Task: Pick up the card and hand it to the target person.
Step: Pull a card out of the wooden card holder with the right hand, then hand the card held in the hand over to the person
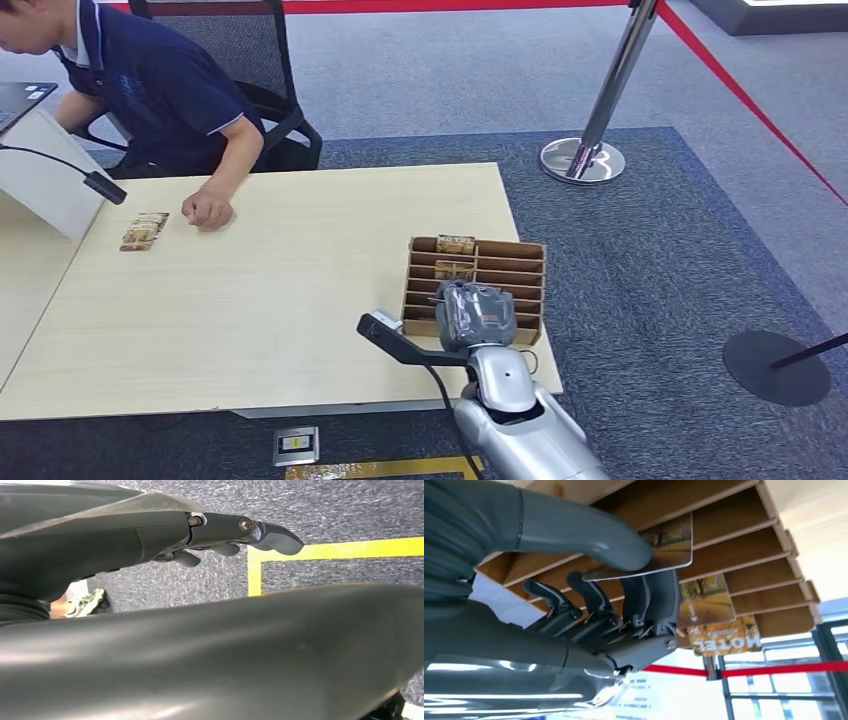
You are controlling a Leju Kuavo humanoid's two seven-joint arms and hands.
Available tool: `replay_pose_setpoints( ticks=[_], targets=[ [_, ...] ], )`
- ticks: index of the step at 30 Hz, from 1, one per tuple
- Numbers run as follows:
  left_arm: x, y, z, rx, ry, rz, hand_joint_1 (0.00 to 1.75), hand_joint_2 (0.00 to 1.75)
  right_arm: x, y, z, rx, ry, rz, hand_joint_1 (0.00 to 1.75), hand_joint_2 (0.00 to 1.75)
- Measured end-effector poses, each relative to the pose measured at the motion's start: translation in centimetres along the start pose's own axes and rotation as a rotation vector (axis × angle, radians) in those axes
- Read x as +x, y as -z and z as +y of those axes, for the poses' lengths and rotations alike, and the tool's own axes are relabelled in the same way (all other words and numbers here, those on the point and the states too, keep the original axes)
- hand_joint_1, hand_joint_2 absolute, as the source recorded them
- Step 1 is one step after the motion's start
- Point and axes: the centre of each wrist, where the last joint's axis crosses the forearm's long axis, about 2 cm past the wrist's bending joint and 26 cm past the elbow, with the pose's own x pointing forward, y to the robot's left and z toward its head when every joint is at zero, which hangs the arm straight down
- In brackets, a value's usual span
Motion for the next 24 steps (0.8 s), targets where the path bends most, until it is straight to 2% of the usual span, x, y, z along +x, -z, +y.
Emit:
replay_pose_setpoints(
  ticks=[6,16,21,24],
  targets=[
    [0.0,0.0,0.0,0.002,-0.006,-0.001,0.0,0.0,0.1,-0.6,-1.0,-0.055,-0.001,-0.026,1.75,1.75],
    [0.0,0.0,0.1,0.005,-0.019,-0.001,0.0,0.0,0.0,-1.7,-6.0,-0.235,0.005,-0.097,1.75,1.75],
    [0.0,0.0,0.1,0.005,-0.024,-0.003,0.0,0.0,0.2,-1.4,-8.9,-0.314,0.036,-0.206,1.75,1.75],
    [0.0,0.0,0.1,0.002,-0.022,-0.006,0.0,0.0,1.1,0.1,-11.5,-0.362,0.053,-0.304,1.75,1.75]
  ],
)
